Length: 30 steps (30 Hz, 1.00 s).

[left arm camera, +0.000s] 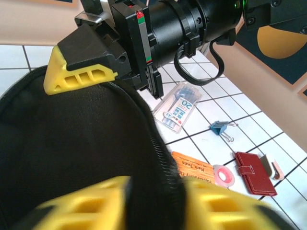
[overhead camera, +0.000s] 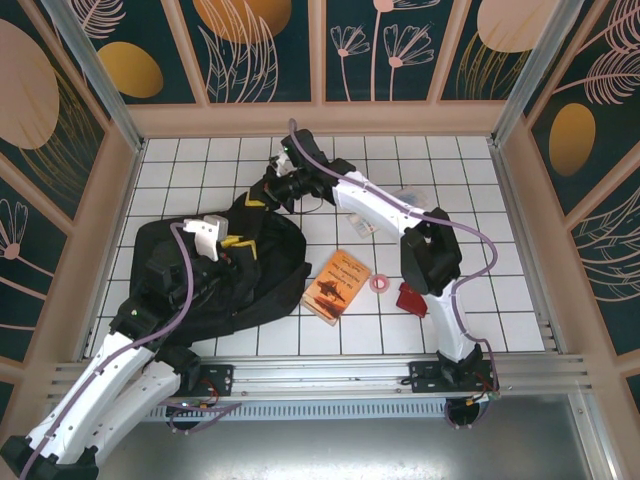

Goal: Pack the student bag
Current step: Pass the student bag to the middle-left of the table.

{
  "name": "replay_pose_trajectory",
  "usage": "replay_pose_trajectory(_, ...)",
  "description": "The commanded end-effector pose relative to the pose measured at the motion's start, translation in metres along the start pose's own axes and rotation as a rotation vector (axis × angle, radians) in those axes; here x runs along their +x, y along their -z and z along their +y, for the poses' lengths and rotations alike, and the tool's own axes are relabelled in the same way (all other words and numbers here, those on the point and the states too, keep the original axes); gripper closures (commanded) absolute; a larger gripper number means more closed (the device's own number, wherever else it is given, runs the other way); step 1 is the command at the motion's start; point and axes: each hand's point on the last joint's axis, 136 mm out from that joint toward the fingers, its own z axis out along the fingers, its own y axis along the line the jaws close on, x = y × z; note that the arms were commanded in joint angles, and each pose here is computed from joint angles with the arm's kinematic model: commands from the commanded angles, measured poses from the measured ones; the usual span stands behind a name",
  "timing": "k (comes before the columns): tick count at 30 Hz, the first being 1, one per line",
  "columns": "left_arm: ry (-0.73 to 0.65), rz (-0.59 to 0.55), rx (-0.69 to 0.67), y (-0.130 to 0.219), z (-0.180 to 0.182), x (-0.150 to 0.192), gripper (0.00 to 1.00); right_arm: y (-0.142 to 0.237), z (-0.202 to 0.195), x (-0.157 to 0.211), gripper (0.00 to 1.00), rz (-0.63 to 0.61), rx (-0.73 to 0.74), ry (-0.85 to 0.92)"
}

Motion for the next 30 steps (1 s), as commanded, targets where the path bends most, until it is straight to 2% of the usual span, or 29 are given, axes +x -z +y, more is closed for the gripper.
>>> replay_pose_trajectory(1,0.015,-0.031,-0.012,0.004,-0.001,-0.013,0.31,0.015,0.011,-0.027,1.00,-0.054,-0.045,0.014)
replay_pose_trajectory(3,0.028,-0.037,-0.032,0.003,0.002,-0.015,0.14,0.023,0.008,-0.039,1.00,-0.084,-0.039,-0.004)
replay_pose_trajectory(5,0.051,-0.051,-0.091,0.002,0.010,-0.023,0.02,0.034,0.006,-0.051,1.00,-0.123,-0.032,-0.018)
replay_pose_trajectory(8,0.065,-0.034,-0.213,-0.007,0.026,-0.042,0.02,0.050,0.009,-0.063,1.00,-0.185,-0.023,-0.026)
replay_pose_trajectory(10,0.075,0.024,-0.259,-0.020,0.028,-0.054,0.01,0.056,0.012,-0.066,1.00,-0.213,-0.015,-0.026)
replay_pose_trajectory(12,0.074,0.093,-0.228,-0.037,0.018,-0.064,0.01,0.057,0.011,-0.068,1.00,-0.223,0.004,-0.033)
replay_pose_trajectory(16,0.113,0.239,-0.264,-0.071,0.022,-0.061,0.02,0.060,0.012,-0.070,1.00,-0.236,0.026,-0.039)
replay_pose_trajectory(22,0.102,0.352,-0.175,-0.100,0.011,-0.047,0.01,0.063,0.019,-0.069,1.00,-0.242,0.020,-0.034)
replay_pose_trajectory(27,0.072,0.377,-0.326,-0.108,0.038,-0.044,0.02,0.063,0.024,-0.066,1.00,-0.238,0.013,-0.023)
replay_pose_trajectory(30,0.072,0.362,-0.345,-0.113,0.041,-0.049,0.04,0.059,0.026,-0.062,1.00,-0.226,0.008,-0.015)
